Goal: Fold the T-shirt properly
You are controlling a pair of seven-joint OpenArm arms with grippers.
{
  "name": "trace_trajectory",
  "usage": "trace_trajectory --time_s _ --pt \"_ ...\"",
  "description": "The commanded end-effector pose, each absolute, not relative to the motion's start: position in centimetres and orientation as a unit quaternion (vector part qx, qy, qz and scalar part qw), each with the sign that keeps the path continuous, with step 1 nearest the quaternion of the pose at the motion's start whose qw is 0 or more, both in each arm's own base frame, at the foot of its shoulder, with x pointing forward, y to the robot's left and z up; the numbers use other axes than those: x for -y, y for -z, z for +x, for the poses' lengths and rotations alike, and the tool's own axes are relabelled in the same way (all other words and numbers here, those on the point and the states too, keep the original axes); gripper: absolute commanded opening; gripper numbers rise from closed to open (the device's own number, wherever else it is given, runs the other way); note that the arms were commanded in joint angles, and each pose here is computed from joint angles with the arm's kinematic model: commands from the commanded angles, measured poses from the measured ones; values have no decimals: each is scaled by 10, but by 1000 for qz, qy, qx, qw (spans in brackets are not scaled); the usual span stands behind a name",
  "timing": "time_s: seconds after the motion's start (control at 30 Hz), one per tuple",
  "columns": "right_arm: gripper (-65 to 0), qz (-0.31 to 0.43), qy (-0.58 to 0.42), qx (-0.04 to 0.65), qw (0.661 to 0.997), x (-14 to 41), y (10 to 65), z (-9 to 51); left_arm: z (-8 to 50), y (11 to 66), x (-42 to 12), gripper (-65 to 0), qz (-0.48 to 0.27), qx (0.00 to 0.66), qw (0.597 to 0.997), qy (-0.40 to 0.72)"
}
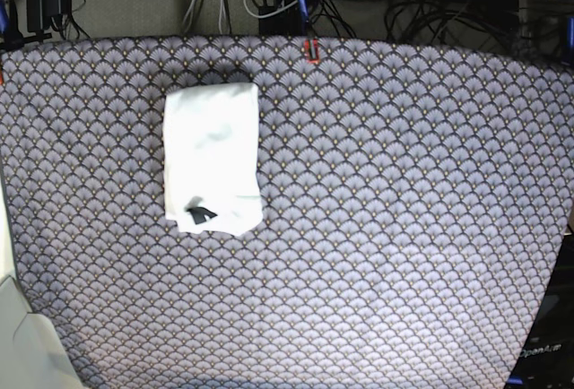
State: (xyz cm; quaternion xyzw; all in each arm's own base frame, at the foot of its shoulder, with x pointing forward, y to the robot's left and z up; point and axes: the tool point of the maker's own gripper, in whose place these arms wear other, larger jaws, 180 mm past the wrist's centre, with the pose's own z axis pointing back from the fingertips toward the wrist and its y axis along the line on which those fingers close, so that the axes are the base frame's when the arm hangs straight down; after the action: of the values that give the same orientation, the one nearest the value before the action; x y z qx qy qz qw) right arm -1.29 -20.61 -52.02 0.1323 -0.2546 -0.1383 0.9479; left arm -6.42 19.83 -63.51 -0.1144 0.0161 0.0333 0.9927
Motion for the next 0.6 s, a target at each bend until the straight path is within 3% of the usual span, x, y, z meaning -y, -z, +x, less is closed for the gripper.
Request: trace_trajectory --time_s 0.0,0.07,0.17,0.27,0.57 --pt "-566 136 142 263 945 208 519 -11 -53 636 -215 -650 -87 -2 996 -34" --pt "-566 137 147 252 947 210 527 -15 -51 639 -230 -618 -39 1 998 -39" --pt "-576 142 140 211 957 209 551 -25 -37 641 -241 -650 3 8 1000 -29" --pt "-648 144 138 175 964 206 574 -35 -23 644 -235 -646 -1 14 1000 -6" --pt "-650 171 146 161 961 172 610 -49 -14 647 -222 -646 -10 18 1000 -1"
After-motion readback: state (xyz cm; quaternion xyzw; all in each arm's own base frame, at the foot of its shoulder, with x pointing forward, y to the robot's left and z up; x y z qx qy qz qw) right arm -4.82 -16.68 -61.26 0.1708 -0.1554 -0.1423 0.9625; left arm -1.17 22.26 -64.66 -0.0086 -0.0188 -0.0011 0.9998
